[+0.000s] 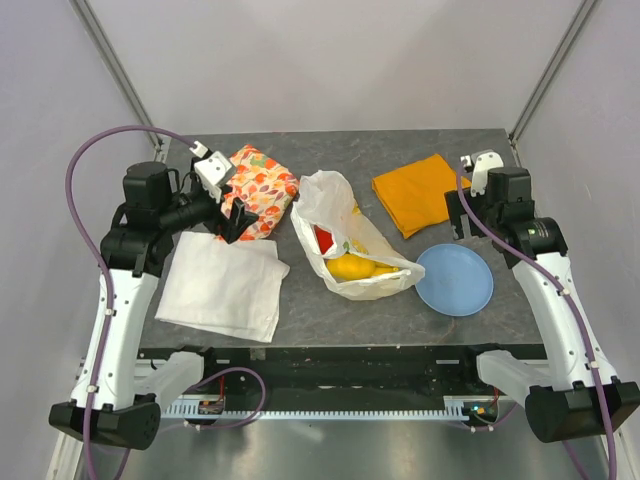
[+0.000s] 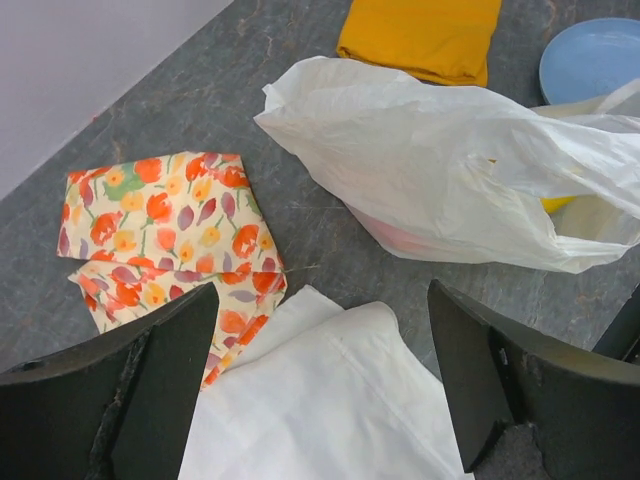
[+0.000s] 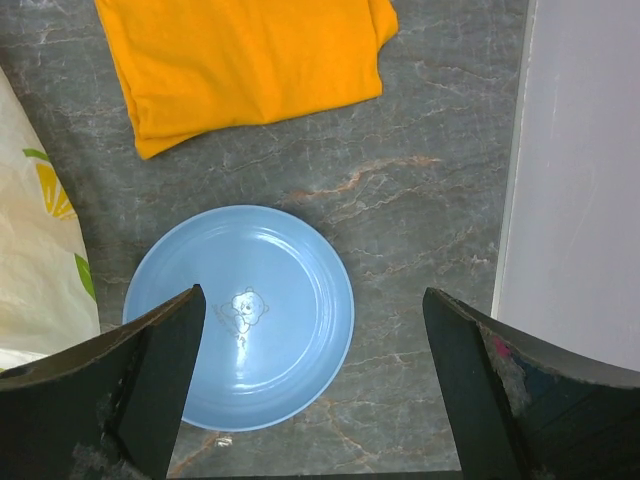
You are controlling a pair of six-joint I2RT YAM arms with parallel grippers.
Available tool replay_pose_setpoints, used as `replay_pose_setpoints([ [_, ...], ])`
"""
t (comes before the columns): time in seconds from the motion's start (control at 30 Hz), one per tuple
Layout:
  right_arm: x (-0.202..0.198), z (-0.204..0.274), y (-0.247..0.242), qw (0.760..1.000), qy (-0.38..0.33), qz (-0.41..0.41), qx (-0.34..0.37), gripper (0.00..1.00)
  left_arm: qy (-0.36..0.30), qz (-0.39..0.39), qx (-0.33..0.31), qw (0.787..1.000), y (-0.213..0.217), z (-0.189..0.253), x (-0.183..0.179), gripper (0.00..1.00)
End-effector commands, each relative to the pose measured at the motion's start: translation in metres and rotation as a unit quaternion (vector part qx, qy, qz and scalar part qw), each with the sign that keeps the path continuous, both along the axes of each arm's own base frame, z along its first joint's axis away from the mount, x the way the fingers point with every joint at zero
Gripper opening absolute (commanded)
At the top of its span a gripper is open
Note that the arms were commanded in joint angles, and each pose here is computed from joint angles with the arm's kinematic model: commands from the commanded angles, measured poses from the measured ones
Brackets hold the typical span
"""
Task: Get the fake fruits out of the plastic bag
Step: Adjust the plastic bag at the center of the board.
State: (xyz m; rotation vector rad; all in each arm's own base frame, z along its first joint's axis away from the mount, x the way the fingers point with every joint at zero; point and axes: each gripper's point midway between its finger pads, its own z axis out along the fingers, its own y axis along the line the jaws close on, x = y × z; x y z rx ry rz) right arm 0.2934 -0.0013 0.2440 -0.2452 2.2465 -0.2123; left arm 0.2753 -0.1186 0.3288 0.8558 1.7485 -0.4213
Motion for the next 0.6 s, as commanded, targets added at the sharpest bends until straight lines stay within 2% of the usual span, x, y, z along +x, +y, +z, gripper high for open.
replay_pose_setpoints([
  [0.0,-0.001,0.009,0.004,1.000,-0.009,0.017,0.003,0.98,-0.032,-0.046,0.023,0.998,-0.008,0.017,-0.014,0.93],
  [0.17,-0.002,0.005,0.017,0.998,0.003,0.050,0.022,0.98,-0.066,-0.105,0.015,0.992,-0.030,0.047,-0.044,0.93],
  [0.27,-0.012,0.007,0.050,0.986,0.018,0.152,0.059,0.98,-0.079,-0.152,0.019,0.985,-0.051,0.062,-0.061,0.93],
  [0.33,-0.023,0.010,0.077,0.966,0.023,0.242,0.091,0.98,-0.079,-0.164,0.028,0.983,-0.059,0.069,-0.061,0.93],
  [0.43,-0.023,0.013,0.102,0.947,0.026,0.295,0.122,0.98,-0.090,-0.191,0.084,0.974,-0.073,0.060,-0.056,0.89],
  [0.5,-0.023,0.015,0.117,0.940,0.033,0.320,0.116,0.97,-0.113,-0.209,0.145,0.960,-0.085,0.049,-0.051,0.87],
  [0.57,-0.024,0.010,0.132,0.929,0.050,0.349,0.110,0.97,-0.123,-0.230,0.171,0.950,-0.095,0.044,-0.055,0.87],
])
